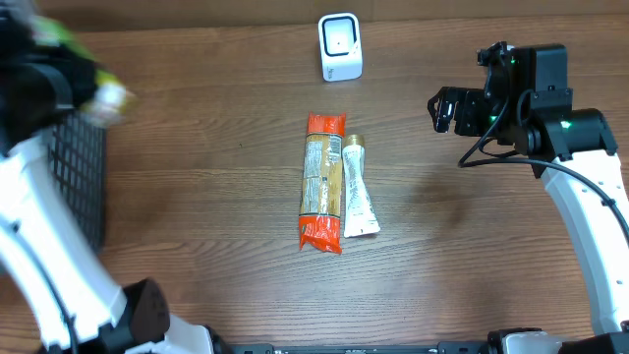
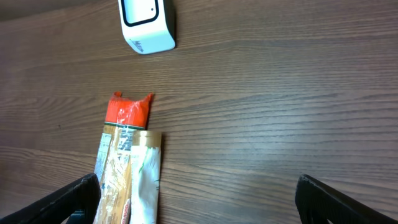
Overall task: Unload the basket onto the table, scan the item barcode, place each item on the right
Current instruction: 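Place the green packet left of the red-topped package and release, then reach the left gripper into the basket and grasp the mint-green pouch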
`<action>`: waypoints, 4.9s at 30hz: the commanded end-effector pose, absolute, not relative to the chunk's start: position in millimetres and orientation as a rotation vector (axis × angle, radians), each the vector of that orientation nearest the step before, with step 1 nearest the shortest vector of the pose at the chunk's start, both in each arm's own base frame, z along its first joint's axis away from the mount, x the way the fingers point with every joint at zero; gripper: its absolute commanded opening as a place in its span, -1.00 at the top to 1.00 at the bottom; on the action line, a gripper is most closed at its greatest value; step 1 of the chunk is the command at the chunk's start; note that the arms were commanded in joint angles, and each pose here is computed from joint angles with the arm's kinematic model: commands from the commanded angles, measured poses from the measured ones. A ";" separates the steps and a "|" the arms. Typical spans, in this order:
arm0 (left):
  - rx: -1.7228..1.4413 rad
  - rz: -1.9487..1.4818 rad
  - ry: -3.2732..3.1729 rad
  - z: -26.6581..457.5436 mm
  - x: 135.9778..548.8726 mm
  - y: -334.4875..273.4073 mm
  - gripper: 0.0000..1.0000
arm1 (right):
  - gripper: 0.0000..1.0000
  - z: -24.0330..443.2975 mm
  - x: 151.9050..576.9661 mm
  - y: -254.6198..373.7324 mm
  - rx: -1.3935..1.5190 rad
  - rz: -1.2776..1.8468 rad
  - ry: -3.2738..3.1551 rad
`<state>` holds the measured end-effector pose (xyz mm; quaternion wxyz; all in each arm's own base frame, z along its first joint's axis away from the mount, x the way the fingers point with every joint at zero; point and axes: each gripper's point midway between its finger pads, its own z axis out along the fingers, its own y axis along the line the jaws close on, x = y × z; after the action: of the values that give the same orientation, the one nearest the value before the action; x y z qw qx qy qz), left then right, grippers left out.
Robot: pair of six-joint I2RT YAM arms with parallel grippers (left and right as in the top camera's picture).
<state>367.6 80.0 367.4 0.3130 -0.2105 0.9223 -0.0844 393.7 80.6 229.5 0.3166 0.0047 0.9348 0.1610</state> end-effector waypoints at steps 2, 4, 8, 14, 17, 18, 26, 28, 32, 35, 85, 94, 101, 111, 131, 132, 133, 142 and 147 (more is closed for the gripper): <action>-0.342 -0.213 2.910 228.9 389.1 13.5 0.80 | -1.00 239.0 397.5 81.3 0.006 0.416 2.437; -0.269 -0.256 3.021 187.4 390.3 -15.3 0.81 | -1.00 238.9 397.5 81.3 0.006 0.416 2.438; -0.092 -0.320 3.149 114.2 395.6 -72.7 0.81 | -1.00 238.8 397.5 81.2 0.006 0.415 2.438; -0.001 -0.166 3.260 54.2 391.2 -108.2 0.68 | -1.00 237.4 395.8 81.1 0.007 0.415 2.447; -0.036 -0.059 3.272 46.0 389.8 -106.0 -0.05 | -1.00 235.8 393.9 80.8 0.009 0.414 2.457; -0.042 -0.053 3.270 45.9 390.0 -106.0 -0.26 | -1.00 235.5 393.7 80.6 0.010 0.413 2.459; -0.048 -0.029 3.172 105.7 408.8 -101.4 -1.00 | -1.00 234.1 394.4 75.2 0.025 0.373 2.462; -0.054 -0.024 3.079 147.2 419.2 -97.2 -1.00 | -1.00 234.0 394.1 75.2 0.025 0.373 2.463; -0.190 0.009 2.795 251.0 434.3 -66.2 -0.99 | -1.00 233.9 394.2 75.2 0.026 0.373 2.464; -0.369 0.051 2.574 322.8 427.2 -18.2 -0.99 | -1.00 233.8 394.1 75.2 0.026 0.373 2.464; -0.974 0.476 2.858 109.5 312.7 365.8 -0.90 | -1.00 200.6 409.7 77.6 0.034 0.375 2.532; -0.586 0.510 2.998 74.2 309.8 371.7 -1.00 | -1.00 200.5 409.5 77.5 0.035 0.375 2.532; -0.579 0.626 3.015 58.8 293.5 389.1 -1.00 | -1.00 200.5 409.5 77.6 0.036 0.376 2.532; -0.676 0.682 2.927 63.6 278.2 422.6 -1.00 | -1.00 200.6 409.4 78.2 0.038 0.381 2.533; -0.630 0.499 2.853 18.7 275.7 420.4 -0.60 | -1.00 200.9 409.8 78.4 0.041 0.383 2.531; -0.628 0.489 2.854 15.0 275.4 418.3 -0.60 | -1.00 200.8 409.6 78.7 0.041 0.383 2.532; -0.624 0.475 2.852 10.9 275.7 415.7 -0.60 | -1.00 200.7 409.4 78.7 0.041 0.383 2.533; -0.585 0.244 2.855 -30.3 276.6 373.6 -0.33 | -1.00 200.8 409.5 78.5 0.041 0.383 2.532; -0.573 0.107 2.859 -45.7 274.5 348.8 0.23 | -1.00 200.7 409.5 78.5 0.041 0.382 2.532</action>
<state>292.4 410.8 32.3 0.1695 -0.2053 0.9510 0.1570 404.8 75.1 188.7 0.2713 0.0188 0.9524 0.1375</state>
